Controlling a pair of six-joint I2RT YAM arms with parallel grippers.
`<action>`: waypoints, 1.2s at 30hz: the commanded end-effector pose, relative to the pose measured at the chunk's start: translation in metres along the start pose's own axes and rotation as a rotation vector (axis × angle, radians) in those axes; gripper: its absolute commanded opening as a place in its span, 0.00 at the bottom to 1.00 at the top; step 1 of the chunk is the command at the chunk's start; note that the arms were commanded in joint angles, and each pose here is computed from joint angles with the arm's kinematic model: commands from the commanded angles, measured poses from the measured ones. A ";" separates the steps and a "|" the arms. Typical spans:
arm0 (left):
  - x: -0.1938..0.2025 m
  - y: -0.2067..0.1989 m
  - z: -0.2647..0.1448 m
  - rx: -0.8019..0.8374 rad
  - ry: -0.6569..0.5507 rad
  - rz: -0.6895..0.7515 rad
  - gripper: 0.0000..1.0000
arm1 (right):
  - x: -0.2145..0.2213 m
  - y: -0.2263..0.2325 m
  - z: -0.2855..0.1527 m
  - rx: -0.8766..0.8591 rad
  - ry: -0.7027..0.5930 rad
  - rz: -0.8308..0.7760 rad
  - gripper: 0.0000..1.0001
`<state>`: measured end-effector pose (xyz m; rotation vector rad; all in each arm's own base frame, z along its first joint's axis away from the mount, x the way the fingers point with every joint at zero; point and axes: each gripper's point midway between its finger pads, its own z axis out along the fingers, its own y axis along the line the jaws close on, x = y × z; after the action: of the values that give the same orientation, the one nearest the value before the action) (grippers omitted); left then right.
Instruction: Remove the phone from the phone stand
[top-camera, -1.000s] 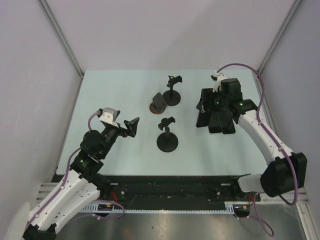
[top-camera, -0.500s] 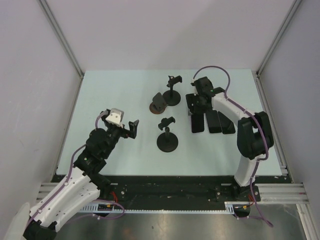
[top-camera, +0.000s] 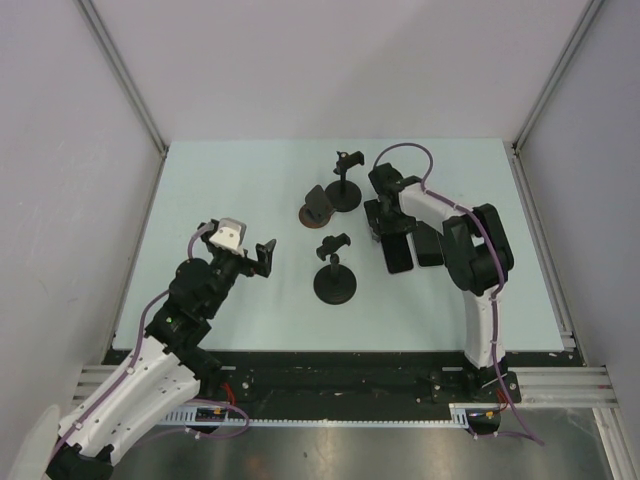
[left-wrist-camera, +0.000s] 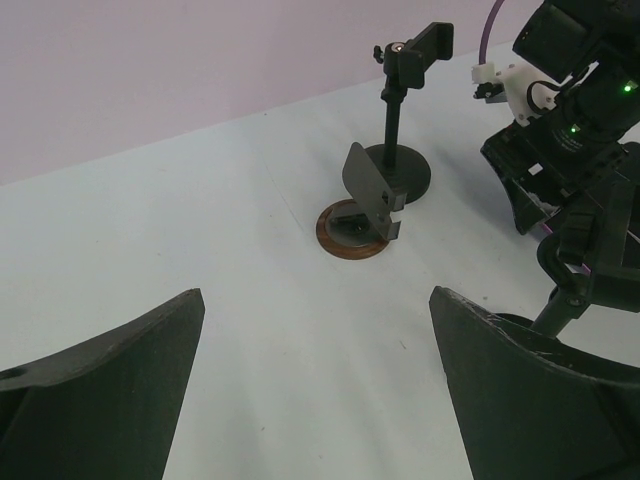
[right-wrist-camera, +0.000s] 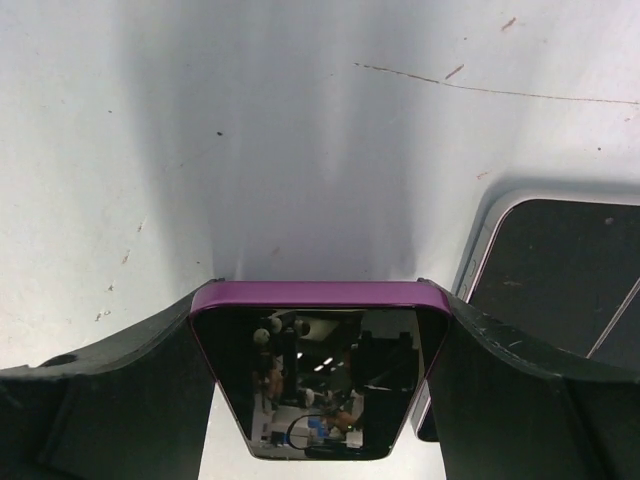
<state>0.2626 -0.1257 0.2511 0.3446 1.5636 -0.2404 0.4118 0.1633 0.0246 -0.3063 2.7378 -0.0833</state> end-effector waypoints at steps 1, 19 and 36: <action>-0.002 0.006 0.001 -0.018 -0.013 0.050 1.00 | 0.009 -0.017 0.006 0.081 0.001 0.037 0.38; 0.002 0.004 0.003 -0.005 0.001 0.059 1.00 | 0.011 -0.023 0.012 0.126 -0.041 0.055 0.90; 0.000 0.003 0.001 0.002 -0.009 0.059 1.00 | 0.015 -0.043 -0.004 0.273 -0.083 -0.061 0.88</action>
<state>0.2644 -0.1264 0.2461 0.3636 1.5757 -0.2253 0.4188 0.1471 0.0313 -0.2387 2.5707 -0.2841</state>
